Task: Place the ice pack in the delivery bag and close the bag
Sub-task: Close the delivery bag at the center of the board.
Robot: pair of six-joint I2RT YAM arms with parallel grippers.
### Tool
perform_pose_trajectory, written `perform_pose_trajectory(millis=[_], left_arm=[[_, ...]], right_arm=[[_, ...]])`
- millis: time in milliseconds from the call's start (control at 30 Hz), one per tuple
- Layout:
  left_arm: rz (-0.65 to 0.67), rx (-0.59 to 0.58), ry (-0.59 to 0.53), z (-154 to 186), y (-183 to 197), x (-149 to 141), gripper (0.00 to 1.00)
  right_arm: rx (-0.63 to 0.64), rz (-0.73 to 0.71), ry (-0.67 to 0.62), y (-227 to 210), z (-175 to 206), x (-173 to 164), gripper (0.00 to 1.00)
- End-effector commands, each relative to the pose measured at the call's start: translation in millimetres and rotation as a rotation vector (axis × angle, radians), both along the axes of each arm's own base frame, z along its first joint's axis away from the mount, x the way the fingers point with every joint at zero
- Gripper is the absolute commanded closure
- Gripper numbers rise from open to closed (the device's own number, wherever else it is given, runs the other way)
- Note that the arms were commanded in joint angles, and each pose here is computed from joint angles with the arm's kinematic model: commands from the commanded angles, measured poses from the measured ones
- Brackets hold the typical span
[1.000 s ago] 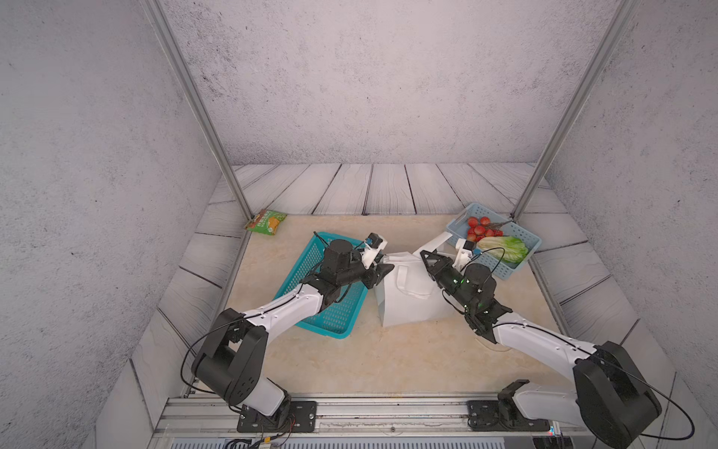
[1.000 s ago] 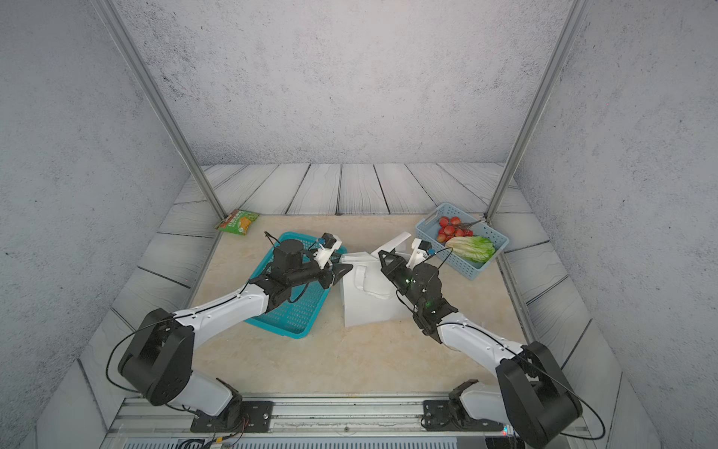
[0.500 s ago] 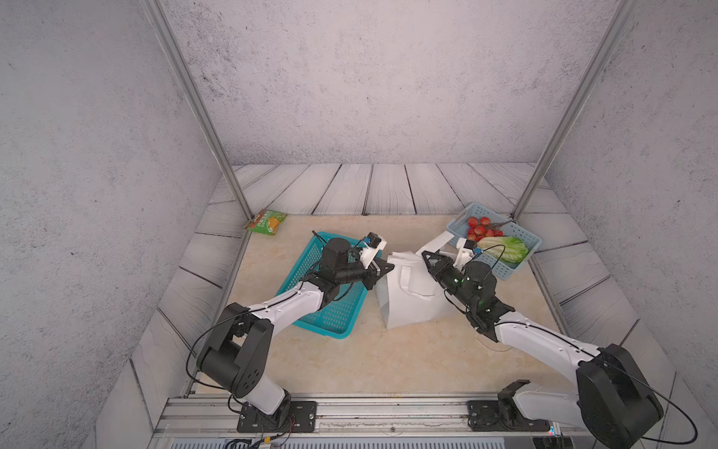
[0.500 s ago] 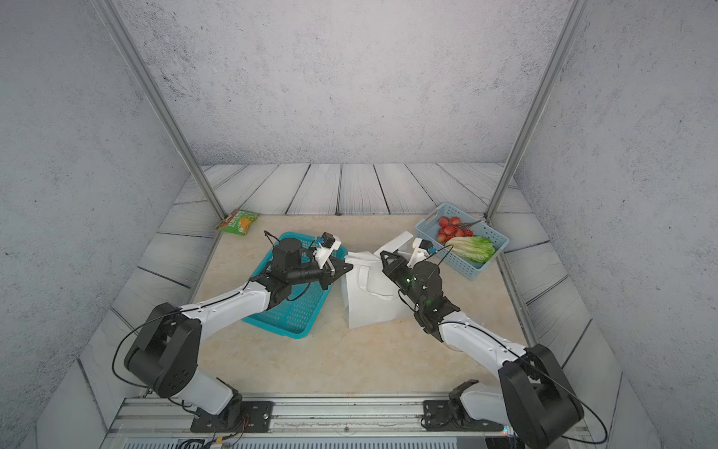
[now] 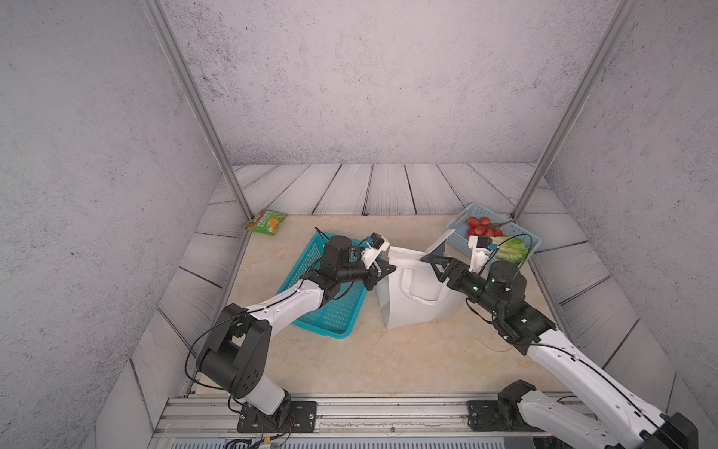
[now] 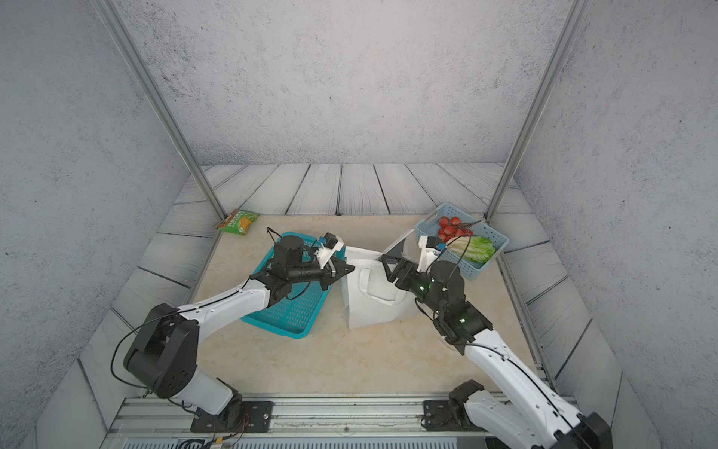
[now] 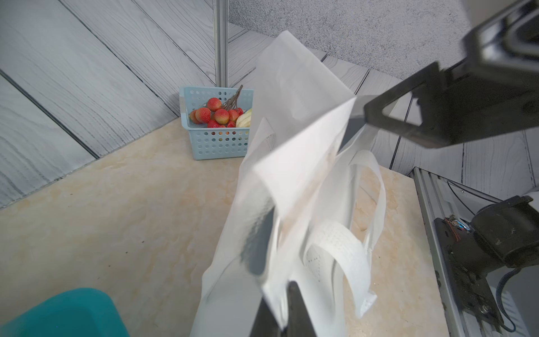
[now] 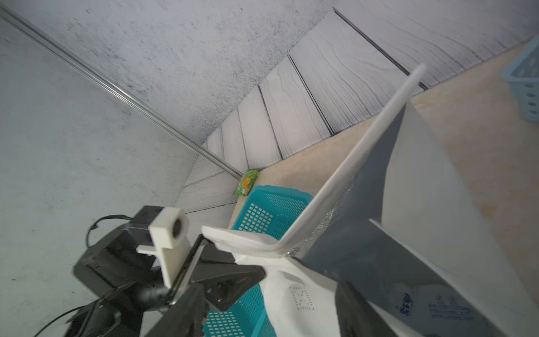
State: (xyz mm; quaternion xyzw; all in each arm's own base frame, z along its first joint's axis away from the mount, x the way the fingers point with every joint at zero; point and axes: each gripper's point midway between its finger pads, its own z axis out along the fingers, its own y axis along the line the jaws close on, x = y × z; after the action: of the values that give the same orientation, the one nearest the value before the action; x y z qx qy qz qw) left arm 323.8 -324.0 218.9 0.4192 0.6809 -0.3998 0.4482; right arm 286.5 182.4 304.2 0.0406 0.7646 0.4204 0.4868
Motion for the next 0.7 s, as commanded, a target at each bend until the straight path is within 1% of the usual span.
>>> perform_pose_trajectory(millis=[0,33,67,133,200,233,267,300,367,467,533,600,667], left_arm=[[-0.027,0.027,-0.061,14,1,-2,1.00],[-0.037,0.031,-0.065,15,1,-3,1.00],[-0.043,0.034,-0.068,16,1,-3,1.00],[-0.050,0.030,-0.069,18,3,-2,1.00],[-0.069,0.031,-0.069,21,4,-3,1.00],[-0.076,0.038,-0.065,21,5,-5,1.00],[-0.085,0.042,-0.064,20,5,-6,1.00],[-0.088,0.042,-0.066,20,6,-6,1.00],[-0.089,0.033,-0.069,21,6,-6,1.00],[-0.097,0.023,-0.063,20,6,-7,1.00],[-0.103,0.020,-0.061,20,7,-8,1.00],[-0.108,0.020,-0.061,19,8,-10,1.00],[-0.120,0.018,-0.059,17,8,-12,1.00]], right_arm=[[-0.335,0.139,-0.078,-15,-11,-40,0.16],[-0.416,0.166,-0.120,-20,-8,-47,0.12],[-0.519,0.212,-0.158,-26,-9,-53,0.06],[-0.715,0.356,-0.254,-26,-13,-60,0.02],[-0.919,0.496,-0.343,-29,-24,-59,0.02],[-0.996,0.510,-0.373,-31,-25,-51,0.02],[-1.066,0.477,-0.380,-39,-24,-39,0.01],[-1.120,0.477,-0.385,-43,-26,-28,0.01],[-1.146,0.486,-0.370,-44,-32,-13,0.01],[-1.100,0.517,-0.306,-39,-51,-7,0.02],[-1.098,0.461,-0.259,-50,-62,2,0.05],[-1.094,0.418,-0.242,-58,-67,10,0.10],[-1.078,0.435,-0.255,-54,-70,12,0.19]])
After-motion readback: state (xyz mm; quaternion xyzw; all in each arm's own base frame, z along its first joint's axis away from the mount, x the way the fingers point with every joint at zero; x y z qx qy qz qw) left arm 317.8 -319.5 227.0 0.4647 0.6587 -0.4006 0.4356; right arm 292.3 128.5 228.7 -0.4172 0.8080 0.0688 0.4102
